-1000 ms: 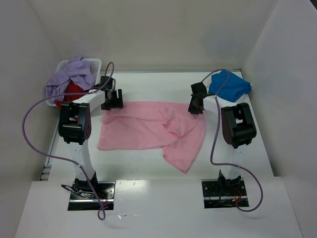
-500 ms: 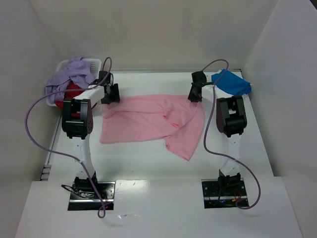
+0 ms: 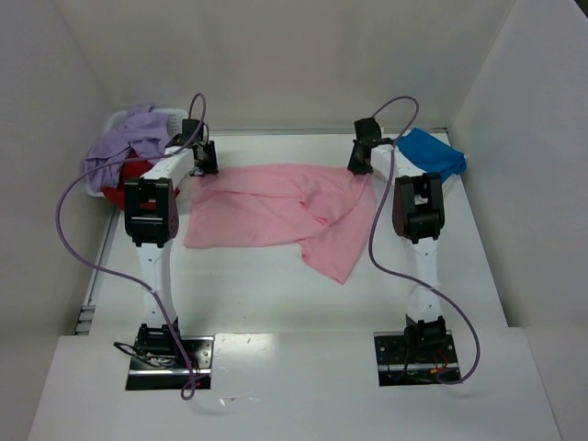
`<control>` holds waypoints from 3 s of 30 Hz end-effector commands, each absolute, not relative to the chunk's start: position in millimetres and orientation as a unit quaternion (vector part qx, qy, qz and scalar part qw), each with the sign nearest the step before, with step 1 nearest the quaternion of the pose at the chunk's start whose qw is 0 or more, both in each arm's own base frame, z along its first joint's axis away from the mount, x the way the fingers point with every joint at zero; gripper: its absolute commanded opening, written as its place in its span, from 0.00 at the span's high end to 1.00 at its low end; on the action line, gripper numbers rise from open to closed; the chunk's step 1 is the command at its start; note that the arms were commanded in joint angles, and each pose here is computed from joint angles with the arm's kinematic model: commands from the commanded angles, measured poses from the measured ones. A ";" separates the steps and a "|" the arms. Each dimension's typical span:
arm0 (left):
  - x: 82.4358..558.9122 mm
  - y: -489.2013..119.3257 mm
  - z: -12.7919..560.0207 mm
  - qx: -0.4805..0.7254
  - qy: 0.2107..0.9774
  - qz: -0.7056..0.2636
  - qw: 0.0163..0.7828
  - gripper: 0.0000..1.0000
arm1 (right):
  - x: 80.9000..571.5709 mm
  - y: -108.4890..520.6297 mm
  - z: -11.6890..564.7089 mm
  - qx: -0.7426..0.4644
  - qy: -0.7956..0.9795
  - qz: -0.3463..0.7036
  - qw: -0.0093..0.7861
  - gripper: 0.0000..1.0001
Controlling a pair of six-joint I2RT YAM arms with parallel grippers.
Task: Fold and stack the t-shirts
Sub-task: Fold the flattened tshirt in 1/3 of the way
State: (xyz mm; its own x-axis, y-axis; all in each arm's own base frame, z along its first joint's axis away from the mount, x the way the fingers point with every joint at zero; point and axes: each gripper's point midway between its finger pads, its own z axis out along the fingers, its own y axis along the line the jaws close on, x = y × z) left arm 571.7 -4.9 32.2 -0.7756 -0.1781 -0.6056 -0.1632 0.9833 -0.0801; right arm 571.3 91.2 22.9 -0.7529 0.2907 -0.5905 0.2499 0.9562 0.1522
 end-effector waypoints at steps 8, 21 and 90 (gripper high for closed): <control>593.4 11.3 78.0 -0.065 0.922 0.004 0.382 0.20 | 606.4 83.2 62.5 0.123 0.921 0.046 0.366 0.99; 560.8 -44.0 199.5 0.023 0.871 -0.113 0.478 0.01 | 560.2 111.0 218.2 0.093 0.862 0.169 0.468 0.52; 492.6 -7.0 41.5 -0.127 0.924 0.043 0.358 0.30 | 463.6 53.5 60.4 0.197 0.918 0.088 0.334 1.00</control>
